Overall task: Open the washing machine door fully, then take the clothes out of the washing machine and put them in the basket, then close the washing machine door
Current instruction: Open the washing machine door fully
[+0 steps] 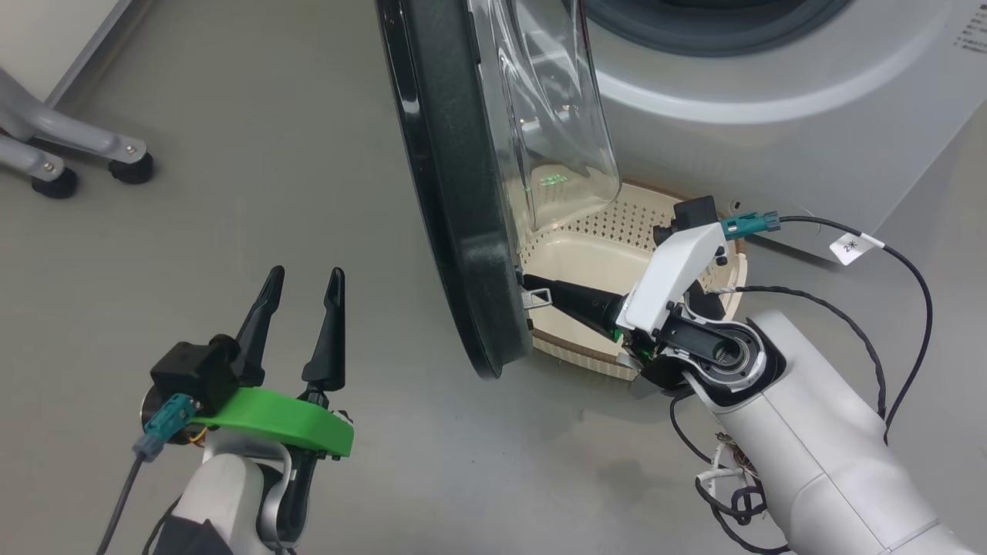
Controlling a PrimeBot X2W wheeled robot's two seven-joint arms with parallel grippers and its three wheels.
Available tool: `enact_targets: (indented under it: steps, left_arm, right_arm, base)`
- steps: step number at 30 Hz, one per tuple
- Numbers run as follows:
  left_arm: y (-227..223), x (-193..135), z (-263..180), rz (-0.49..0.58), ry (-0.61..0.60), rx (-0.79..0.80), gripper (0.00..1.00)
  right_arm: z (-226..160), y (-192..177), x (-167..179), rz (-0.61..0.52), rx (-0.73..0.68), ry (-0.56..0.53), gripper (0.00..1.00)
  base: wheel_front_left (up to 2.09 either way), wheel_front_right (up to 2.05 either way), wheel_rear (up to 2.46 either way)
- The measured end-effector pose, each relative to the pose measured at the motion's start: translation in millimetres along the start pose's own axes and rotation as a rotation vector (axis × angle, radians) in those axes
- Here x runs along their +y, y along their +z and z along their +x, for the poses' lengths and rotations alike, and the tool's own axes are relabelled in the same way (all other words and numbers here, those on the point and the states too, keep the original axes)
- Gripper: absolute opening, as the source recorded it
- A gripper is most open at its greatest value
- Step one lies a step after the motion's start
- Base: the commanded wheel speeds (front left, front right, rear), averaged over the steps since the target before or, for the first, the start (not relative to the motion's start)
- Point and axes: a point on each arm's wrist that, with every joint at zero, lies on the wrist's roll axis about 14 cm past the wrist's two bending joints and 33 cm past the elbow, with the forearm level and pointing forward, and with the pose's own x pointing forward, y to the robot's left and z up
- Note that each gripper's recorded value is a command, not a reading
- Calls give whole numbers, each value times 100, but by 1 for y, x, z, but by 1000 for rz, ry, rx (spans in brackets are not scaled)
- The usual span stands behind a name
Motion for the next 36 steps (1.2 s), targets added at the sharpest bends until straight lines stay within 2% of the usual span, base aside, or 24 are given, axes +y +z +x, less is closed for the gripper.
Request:
enact_targets:
  steps: [17, 24, 25, 26, 28, 29, 30, 31, 32, 33, 36]
  left_arm:
    - [-3, -13, 9, -5, -44, -1, 100]
    - [-10, -15, 7, 2, -51, 15, 100]
    - [-10, -15, 7, 6, -52, 14, 100]
    - [-9, -14, 7, 7, -52, 12, 100]
    - [-10, -15, 7, 8, -53, 12, 100]
    - [-11, -15, 6, 6, -55, 15, 100]
    - [-12, -16, 5, 4, -56, 15, 100]
    - [-12, -16, 5, 1, -56, 15, 100]
    - [-12, -16, 5, -1, -56, 15, 100]
    - [-11, -16, 5, -2, -57, 13, 100]
    - [-10, -19, 6, -6, -66, 8, 100]
  right_arm:
    - [-41, 40, 0, 4, -258, -30, 0]
    - [-69, 58, 8, 6, -419, -12, 0]
    - [-75, 62, 9, 5, -450, -10, 23]
    - [-82, 66, 10, 4, -488, -9, 40]
    - [-97, 77, 11, -11, -571, -17, 58]
    - [-106, 83, 13, -23, -611, -20, 58]
    - [-115, 88, 14, -45, -653, -30, 65]
    - [-123, 93, 15, -64, -691, -38, 83]
    - [-131, 97, 16, -84, -725, -46, 88]
    - [-138, 100, 18, -109, -755, -57, 100]
    - [-153, 107, 24, -182, -831, -80, 100]
  base:
    - [0, 0, 0]
    - [0, 0, 0]
    - [0, 0, 0]
    - [0, 0, 0]
    - [0, 0, 0]
    - [0, 0, 0]
    - [0, 0, 0]
    - [0, 0, 0]
    - [0, 0, 0]
    - [0, 0, 0]
    - [0, 0, 0]
